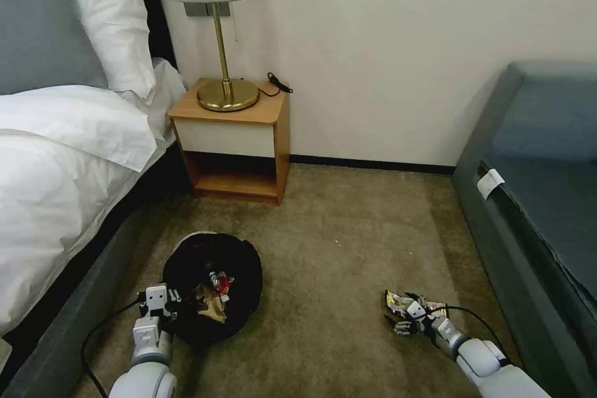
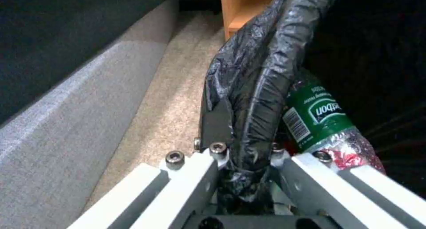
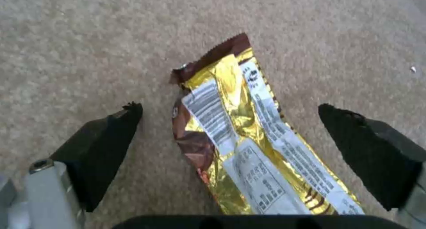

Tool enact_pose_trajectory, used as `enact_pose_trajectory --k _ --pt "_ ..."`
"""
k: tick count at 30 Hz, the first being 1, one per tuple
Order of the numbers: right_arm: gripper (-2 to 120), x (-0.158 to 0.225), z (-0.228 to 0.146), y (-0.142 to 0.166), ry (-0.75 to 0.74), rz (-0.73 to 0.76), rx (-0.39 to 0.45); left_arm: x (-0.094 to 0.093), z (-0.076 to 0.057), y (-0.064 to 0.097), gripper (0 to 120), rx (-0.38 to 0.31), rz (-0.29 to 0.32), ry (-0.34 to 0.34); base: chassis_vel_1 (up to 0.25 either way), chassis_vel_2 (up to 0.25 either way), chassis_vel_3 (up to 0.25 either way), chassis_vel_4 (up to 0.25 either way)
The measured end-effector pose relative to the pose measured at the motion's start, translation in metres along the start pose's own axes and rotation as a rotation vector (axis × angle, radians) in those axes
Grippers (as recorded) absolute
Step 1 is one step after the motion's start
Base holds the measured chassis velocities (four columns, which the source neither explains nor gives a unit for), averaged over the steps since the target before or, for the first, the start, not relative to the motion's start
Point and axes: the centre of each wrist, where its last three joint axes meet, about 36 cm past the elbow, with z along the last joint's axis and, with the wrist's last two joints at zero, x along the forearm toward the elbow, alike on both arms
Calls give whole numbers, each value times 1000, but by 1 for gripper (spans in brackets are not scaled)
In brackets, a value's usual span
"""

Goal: Pick up the trash bin, then pick up the garbage on the floor and place it into the trash bin.

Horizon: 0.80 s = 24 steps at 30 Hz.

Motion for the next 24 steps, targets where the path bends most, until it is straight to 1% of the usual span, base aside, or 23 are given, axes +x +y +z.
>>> enact_pose_trajectory --k 10,16,21,24 --pt "100 1 6 -4 6 4 -11 0 1 -2 0 3 3 -4 0 0 0 0" --pt "100 0 7 -8 5 1 -13 0 5 -2 0 0 3 -10 0 0 0 0" --pt "99 -1 9 -10 8 -4 -16 0 6 -3 0 2 3 -9 0 0 0 0" --pt "86 0 12 -10 10 -15 -18 -1 6 -4 0 4 5 -10 0 0 0 0"
